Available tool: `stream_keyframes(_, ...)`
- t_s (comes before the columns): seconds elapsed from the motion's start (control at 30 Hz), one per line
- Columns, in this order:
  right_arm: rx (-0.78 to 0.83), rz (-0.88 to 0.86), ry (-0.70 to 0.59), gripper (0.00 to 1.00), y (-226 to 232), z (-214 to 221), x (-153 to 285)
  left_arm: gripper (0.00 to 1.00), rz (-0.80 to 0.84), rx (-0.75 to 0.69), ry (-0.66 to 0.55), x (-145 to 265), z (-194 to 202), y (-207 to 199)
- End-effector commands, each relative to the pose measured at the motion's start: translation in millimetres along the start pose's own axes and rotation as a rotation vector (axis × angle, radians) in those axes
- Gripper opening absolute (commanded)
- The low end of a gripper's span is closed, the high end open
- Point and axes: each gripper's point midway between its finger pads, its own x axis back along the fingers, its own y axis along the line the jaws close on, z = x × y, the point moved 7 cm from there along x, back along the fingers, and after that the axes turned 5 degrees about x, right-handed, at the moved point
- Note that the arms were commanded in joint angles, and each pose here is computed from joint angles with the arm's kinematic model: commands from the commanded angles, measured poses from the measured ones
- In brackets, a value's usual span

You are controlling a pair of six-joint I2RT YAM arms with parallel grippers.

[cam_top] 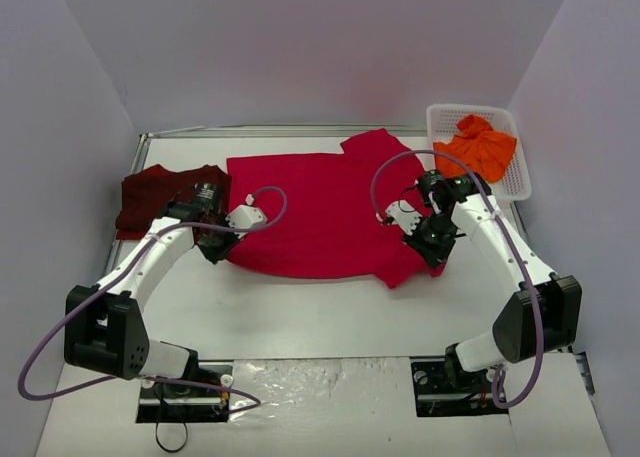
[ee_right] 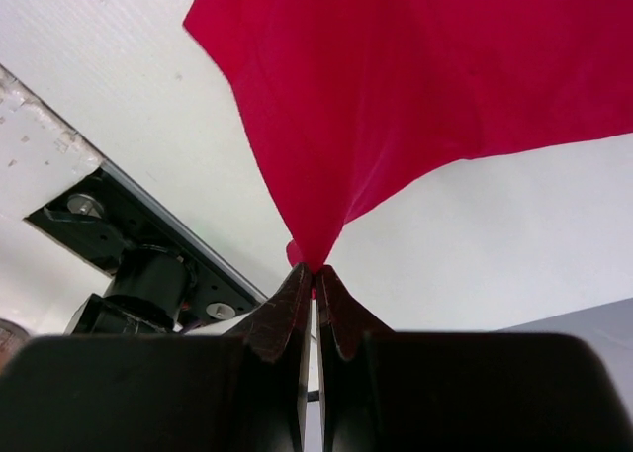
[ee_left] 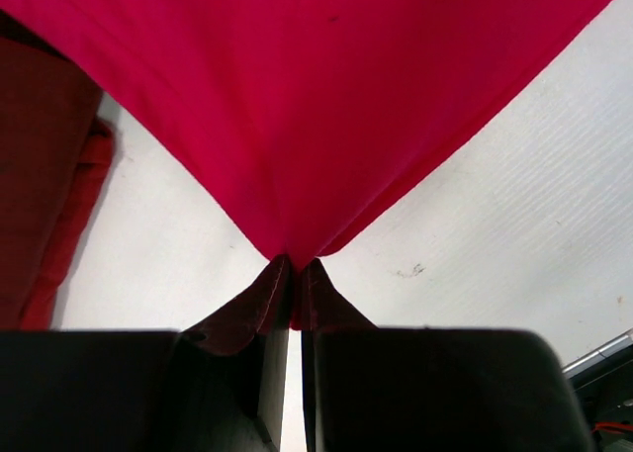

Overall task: Fold and stack the t-shirts
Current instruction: Grap the side of the flattened tshirt closest away from the robot with both arms, then fold the flattened tshirt in 1/3 of the way

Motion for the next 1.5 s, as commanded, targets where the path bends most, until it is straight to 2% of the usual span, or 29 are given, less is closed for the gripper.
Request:
stream_keyframes(0.0,-0.017,0.029,0.032,0.0,-10,-2,12,0.02,-0.045,-0.016,-0.047,22,-12,4)
stream_keyframes(0.77,-0.078,0.202,-0.012,0.0,-87,-62,23,0.03,-0.118,0.018,-0.042,9,-36,32)
stream_keyframes(1.13,-0.114,0.235,0.019,0.0,-121,-78,3,0.02,-0.16,0.045,-0.031,3,-51,53)
stream_keyframes(1.47,-0.185,0.336,0.006,0.0,-158,-96,-6,0.02,-0.146,0.059,0.01,-13,-54,68)
